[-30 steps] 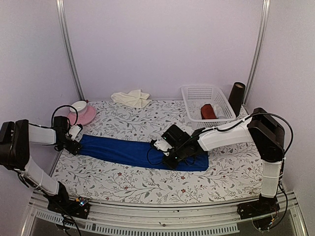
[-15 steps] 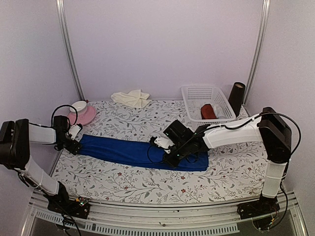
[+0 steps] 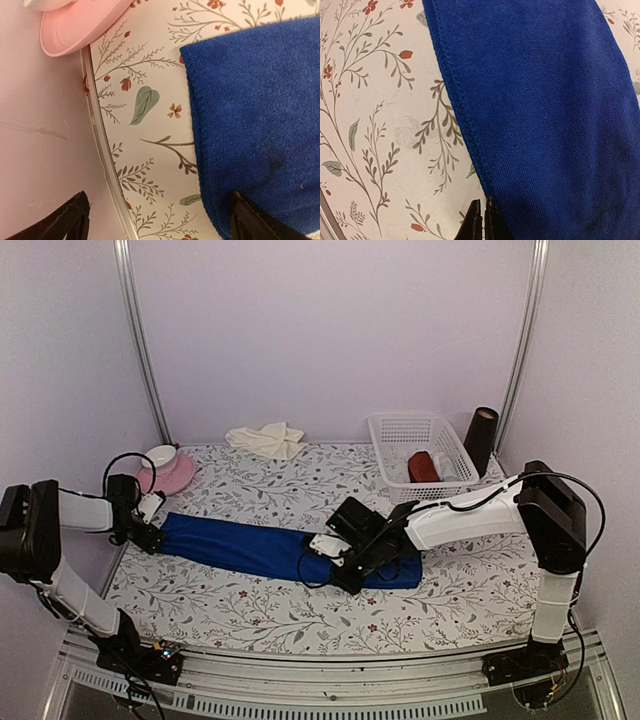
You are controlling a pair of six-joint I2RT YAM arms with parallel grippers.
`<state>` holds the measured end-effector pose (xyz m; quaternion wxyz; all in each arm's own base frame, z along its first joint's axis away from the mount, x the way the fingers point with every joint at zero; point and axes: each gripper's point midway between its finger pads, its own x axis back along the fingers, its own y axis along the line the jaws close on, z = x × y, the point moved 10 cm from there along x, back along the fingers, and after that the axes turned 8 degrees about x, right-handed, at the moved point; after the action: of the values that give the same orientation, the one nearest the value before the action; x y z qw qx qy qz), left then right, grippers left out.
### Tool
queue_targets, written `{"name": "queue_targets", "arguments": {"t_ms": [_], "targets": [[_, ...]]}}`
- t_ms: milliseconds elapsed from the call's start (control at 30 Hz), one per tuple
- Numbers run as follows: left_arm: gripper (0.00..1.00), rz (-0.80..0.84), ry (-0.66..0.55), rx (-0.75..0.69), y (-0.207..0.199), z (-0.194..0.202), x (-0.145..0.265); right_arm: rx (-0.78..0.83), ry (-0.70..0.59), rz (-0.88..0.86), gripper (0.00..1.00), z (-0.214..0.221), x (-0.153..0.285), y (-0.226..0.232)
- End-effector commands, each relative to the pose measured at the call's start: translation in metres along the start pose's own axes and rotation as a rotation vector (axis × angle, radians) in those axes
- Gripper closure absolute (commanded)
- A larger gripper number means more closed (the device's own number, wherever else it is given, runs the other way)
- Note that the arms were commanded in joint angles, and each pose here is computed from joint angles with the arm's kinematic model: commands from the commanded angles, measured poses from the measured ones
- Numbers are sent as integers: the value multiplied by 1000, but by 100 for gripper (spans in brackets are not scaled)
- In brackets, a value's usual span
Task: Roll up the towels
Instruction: Smooth out the towel at the center of the board.
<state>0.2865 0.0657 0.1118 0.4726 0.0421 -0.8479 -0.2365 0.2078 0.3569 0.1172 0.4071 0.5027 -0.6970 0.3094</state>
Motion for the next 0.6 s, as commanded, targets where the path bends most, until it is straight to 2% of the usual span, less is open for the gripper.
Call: {"name": "queue_targets", "arguments": {"t_ms": [0, 100, 200, 400, 567], "targets": [[3, 2, 46, 12, 2, 4, -6, -7, 29, 43, 95, -1, -6, -3], [3, 11, 42, 13, 5, 3, -3, -1, -3, 44, 93, -5, 4, -3], [3, 95, 2, 22, 7, -3, 5, -23, -37, 53, 92, -7, 17, -8], [3, 258, -91, 17, 6, -14, 29, -213, -73, 176, 90, 2, 36, -45], [3, 360, -171, -3, 4, -21, 47, -362, -37, 235, 88, 28, 31, -62]]}}
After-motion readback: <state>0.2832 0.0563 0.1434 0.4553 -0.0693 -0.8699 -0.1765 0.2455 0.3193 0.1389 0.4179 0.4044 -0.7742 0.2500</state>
